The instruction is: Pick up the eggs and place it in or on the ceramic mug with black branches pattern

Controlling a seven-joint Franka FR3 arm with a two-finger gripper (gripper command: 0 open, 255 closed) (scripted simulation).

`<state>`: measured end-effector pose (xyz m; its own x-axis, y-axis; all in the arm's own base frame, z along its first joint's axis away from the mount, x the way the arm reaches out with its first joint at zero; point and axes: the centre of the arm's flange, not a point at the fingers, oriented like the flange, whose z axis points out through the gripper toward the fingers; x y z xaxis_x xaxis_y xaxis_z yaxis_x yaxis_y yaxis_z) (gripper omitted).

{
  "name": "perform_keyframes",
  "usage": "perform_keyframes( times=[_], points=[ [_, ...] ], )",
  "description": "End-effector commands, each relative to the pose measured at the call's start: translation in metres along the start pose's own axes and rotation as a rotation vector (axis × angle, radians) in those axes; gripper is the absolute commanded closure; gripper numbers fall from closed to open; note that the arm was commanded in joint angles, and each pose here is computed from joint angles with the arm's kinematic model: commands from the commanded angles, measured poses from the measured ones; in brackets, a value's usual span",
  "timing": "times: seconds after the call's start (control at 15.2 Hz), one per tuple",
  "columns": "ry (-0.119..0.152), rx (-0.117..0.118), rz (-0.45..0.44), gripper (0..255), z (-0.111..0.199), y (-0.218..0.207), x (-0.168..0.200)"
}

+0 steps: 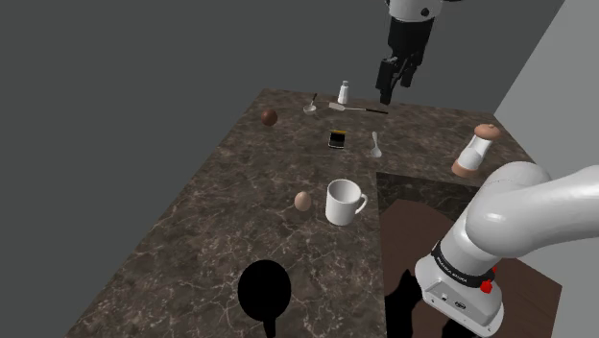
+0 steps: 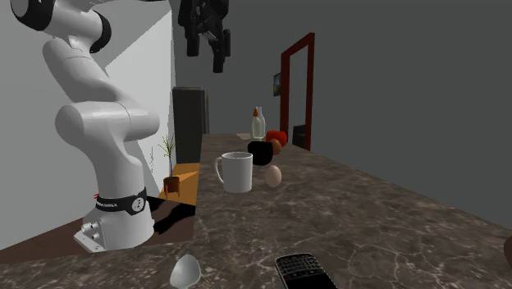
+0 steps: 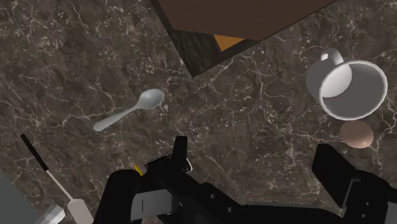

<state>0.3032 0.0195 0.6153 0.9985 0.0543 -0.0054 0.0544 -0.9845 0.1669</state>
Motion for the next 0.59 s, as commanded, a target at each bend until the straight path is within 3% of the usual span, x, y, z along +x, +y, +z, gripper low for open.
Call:
perform_keyframes(
  times=[0.0, 0.53],
  points=[
    [0.000, 0.000, 0.000, 0, 0.000, 0.000, 0.000],
    [-0.052, 0.034, 0.007, 0, 0.067, -0.070, 0.041]
  ],
)
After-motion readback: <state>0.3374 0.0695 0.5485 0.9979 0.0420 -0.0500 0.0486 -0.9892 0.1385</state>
